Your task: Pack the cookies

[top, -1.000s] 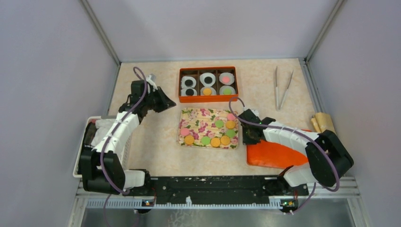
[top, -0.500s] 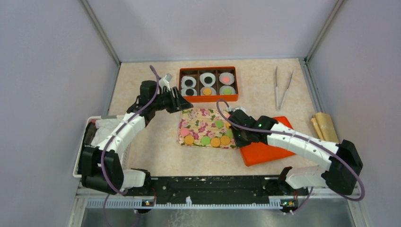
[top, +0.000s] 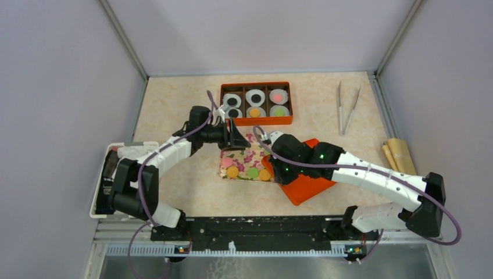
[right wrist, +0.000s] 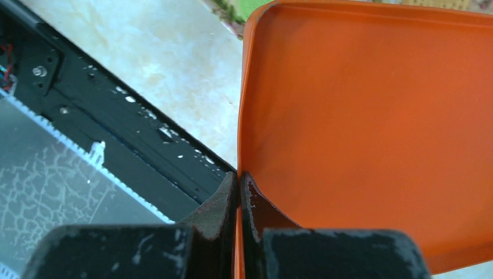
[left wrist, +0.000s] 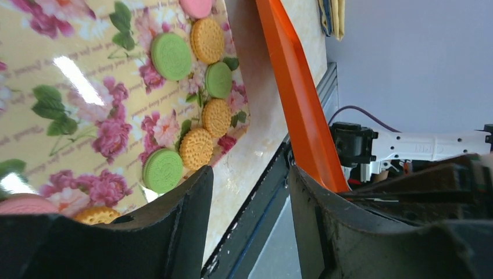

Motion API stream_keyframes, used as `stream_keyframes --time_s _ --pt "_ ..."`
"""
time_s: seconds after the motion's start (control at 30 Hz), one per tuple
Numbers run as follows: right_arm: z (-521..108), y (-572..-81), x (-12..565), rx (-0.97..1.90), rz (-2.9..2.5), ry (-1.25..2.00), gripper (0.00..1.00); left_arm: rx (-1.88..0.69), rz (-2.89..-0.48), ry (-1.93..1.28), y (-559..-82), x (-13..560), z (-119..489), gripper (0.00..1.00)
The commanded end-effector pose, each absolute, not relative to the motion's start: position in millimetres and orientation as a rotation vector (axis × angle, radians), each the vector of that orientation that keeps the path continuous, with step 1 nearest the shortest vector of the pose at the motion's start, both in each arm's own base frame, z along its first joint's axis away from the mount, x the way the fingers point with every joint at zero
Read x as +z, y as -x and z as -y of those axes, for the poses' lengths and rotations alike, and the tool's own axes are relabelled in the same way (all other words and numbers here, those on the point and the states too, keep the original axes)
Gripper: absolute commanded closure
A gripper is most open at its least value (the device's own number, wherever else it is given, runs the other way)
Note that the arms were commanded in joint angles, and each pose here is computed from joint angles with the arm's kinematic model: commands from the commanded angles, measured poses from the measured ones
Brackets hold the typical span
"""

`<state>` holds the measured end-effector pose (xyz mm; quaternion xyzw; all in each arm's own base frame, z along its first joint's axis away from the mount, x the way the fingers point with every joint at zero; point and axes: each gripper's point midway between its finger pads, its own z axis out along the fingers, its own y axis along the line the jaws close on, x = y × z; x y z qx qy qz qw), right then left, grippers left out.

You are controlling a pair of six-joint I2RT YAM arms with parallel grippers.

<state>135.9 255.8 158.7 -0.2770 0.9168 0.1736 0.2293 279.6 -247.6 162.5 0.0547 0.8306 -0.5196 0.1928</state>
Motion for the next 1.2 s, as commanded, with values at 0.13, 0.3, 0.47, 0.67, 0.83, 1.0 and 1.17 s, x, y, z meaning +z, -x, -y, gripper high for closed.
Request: stream_keyframes --time_s 0.13,0.3,0.47,0.67,0.83,1.0,1.17 --pt "-302 -131 202 0.649 -2.340 0.916 1.00 -1.630 -2.278 -0.248 -266 166 275 0.43" --pt "-319 -128 202 0.716 -2.297 0.972 1.00 -1.680 -2.274 -0.283 -258 169 290 0.42" --pt "-329 -135 205 0.721 -2.255 0.991 1.00 -1.716 -2.299 -0.314 -247 165 301 0.42" --pt "-339 -137 211 0.735 -2.218 1.023 1.00 -1.786 -2.336 -0.351 -230 156 310 0.42" --pt "-347 -133 211 0.772 -2.201 1.049 1.00 -1.851 -2.321 -0.390 -221 156 318 0.48" --pt "-352 -128 211 0.787 -2.191 1.069 1.00 -1.883 -2.329 -0.421 -215 153 324 0.64" --pt "-352 -125 208 0.765 -2.196 1.084 1.00 -1.886 -2.346 -0.419 -212 148 323 0.77"
